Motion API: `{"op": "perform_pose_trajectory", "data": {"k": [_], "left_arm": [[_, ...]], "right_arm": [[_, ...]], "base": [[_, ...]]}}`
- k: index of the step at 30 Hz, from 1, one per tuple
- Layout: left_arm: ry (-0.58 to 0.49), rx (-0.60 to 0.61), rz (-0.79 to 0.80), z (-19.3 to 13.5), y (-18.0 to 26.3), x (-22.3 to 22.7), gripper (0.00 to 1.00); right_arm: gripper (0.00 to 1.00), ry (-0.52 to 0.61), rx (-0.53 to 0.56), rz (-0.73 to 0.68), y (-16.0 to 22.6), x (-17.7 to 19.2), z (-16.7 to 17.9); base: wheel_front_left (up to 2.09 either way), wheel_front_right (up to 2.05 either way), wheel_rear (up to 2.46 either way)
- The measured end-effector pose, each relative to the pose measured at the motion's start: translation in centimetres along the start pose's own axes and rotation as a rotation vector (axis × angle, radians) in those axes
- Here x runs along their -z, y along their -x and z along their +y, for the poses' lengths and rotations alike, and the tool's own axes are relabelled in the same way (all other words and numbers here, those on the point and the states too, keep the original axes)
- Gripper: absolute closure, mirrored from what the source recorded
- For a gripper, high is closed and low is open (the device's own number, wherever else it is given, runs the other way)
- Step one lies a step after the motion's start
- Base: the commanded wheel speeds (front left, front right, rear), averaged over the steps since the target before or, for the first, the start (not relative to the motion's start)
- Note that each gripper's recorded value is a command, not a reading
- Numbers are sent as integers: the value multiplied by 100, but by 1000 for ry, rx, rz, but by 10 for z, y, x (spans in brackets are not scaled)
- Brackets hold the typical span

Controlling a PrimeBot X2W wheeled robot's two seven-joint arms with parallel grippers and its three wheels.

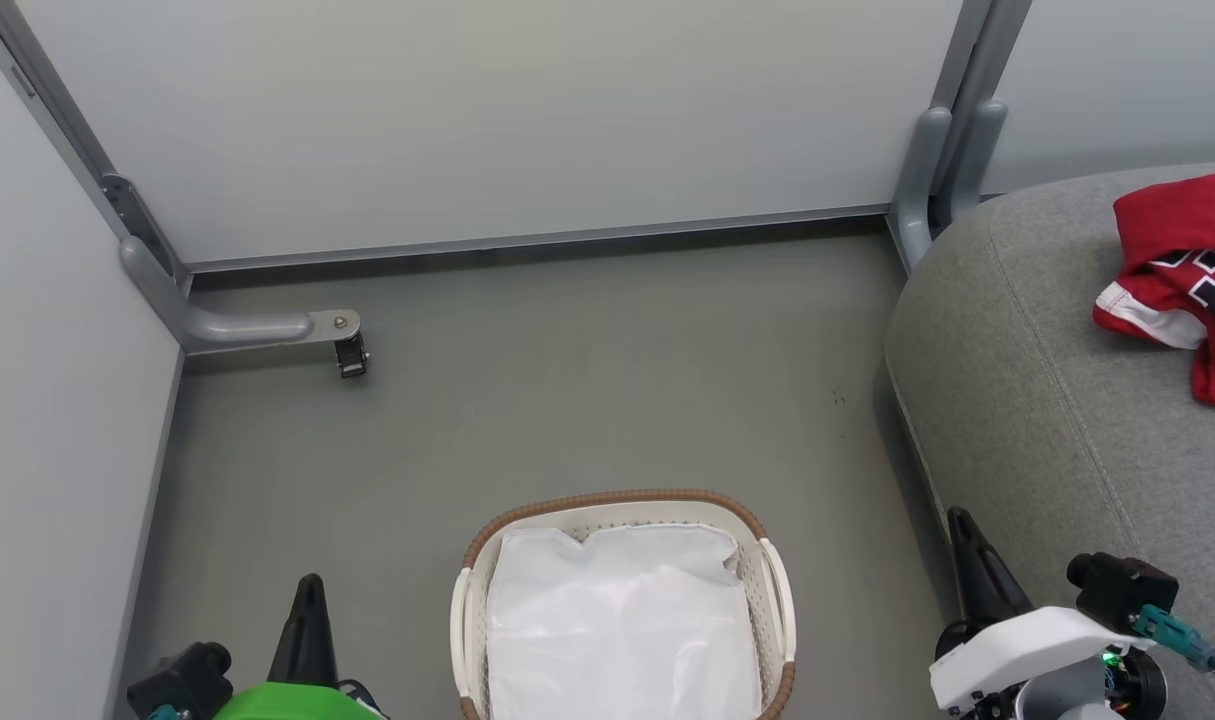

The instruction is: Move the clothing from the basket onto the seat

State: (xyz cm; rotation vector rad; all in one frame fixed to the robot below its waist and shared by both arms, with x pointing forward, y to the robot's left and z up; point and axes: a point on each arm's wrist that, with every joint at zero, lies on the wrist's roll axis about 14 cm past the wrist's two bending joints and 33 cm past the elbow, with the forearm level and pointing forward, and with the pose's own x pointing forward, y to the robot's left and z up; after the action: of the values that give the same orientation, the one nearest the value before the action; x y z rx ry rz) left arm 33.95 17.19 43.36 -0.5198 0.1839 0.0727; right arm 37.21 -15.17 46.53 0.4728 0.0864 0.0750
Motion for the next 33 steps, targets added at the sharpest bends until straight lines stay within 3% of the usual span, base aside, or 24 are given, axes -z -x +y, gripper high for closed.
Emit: {"op": "perform_pose_trajectory", "data": {"k": [33], "left_arm": [[435, -7, -15, 3, -17, -26, 100]], "right_arm": [[100, -452, 72, -25, -4, -17, -18]], "base": [[0, 0, 0]]}}
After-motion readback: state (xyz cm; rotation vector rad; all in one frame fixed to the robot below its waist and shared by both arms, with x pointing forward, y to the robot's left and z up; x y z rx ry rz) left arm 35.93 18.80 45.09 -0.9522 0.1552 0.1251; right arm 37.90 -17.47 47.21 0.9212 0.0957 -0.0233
